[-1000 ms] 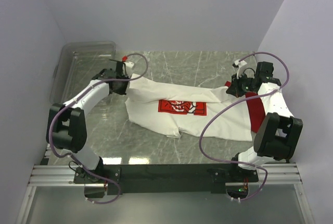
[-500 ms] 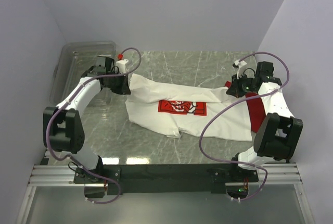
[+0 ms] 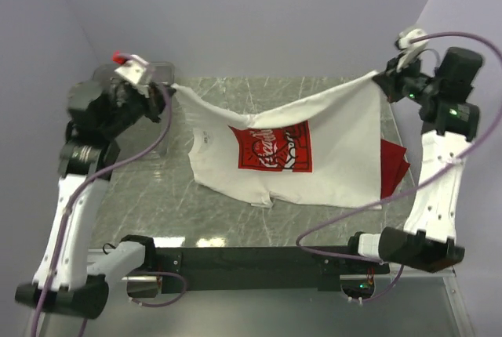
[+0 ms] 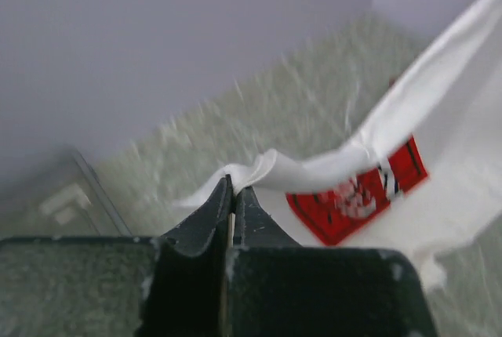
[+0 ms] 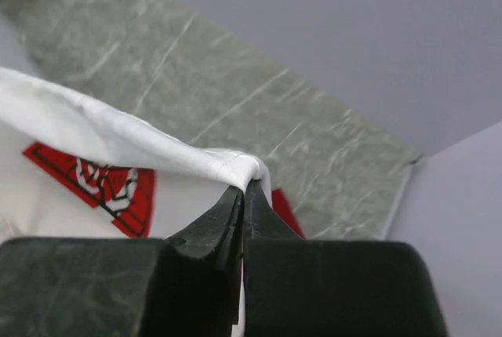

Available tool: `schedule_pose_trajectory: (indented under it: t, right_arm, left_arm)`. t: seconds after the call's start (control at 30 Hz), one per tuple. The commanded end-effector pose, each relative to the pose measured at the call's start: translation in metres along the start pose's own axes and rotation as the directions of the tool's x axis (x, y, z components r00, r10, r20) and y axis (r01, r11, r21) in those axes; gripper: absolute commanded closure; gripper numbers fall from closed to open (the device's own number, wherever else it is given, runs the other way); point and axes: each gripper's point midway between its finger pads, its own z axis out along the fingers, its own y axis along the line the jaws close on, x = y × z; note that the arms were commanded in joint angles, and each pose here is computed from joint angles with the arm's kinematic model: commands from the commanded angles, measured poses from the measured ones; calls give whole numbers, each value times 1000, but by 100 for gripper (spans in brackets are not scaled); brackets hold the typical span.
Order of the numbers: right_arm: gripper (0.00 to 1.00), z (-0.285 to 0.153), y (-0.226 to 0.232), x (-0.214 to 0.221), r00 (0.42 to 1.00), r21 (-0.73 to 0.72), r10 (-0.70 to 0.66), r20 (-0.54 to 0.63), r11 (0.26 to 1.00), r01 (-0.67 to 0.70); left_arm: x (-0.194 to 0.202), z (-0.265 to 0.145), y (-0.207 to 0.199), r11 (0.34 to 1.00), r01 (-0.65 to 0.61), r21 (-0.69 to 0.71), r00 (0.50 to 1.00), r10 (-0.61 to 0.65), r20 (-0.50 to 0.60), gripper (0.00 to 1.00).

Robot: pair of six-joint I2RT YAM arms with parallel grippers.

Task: Fold and stack the t-shirts
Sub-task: Flatten the tshirt out

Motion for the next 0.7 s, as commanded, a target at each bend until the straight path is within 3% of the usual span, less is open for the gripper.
schedule_pose_trajectory:
  t: [0.0, 0.07, 0.2, 0.27, 0.37, 0.4, 0.43, 0.47, 0.5, 0.53, 0.57, 0.67]
  right_arm:
    - [100, -69, 6, -94, 975, 139, -68, 209, 990, 40]
    - [100, -96, 7, -127, 952, 198, -101, 288, 979, 44]
    - [100, -171, 3, -202, 873, 366, -181, 453, 931, 3]
    - [100, -192, 3, -226, 833, 399, -228, 504, 917, 9]
    - [100, -219, 6, -246, 798, 404, -202, 567, 913, -55]
    - [100, -229, 13, -261, 762, 384, -196, 617, 920, -75]
    - [100, -238, 3, -261, 763, 413, -199, 615, 906, -97]
    - [100, -245, 11, -273, 743, 422, -270, 612, 907, -18]
    - [100, -247, 19, -278, 732, 344, -172, 659, 935, -90]
    - [100, -253, 4, -276, 735, 358, -163, 658, 926, -116]
    - [100, -255, 24, -289, 725, 326, -167, 668, 942, -83]
    - [100, -257, 16, -291, 728, 307, -147, 669, 947, -91]
  left_arm:
    - [-137, -60, -11, 989, -97, -112, 894, 136, 426, 99]
    - [-171, -83, -10, 983, -66, -170, 842, 147, 519, 100]
    - [-256, -149, -23, 967, -55, -251, 688, 218, 692, 99]
    - [-297, -193, -32, 954, -32, -299, 578, 262, 773, 99]
    - [-326, -224, -35, 941, -5, -338, 510, 293, 809, 99]
    - [-342, -248, -41, 933, 12, -361, 455, 316, 833, 99]
    - [-347, -259, -42, 926, 27, -376, 432, 328, 840, 99]
    - [-354, -276, -47, 922, 37, -387, 396, 342, 852, 99]
    - [-357, -287, -44, 911, 71, -405, 378, 352, 857, 99]
    - [-360, -295, -46, 909, 80, -409, 361, 356, 862, 99]
    - [-365, -307, -48, 905, 93, -415, 334, 365, 869, 99]
    - [-371, -318, -52, 916, 94, -391, 304, 348, 887, 99]
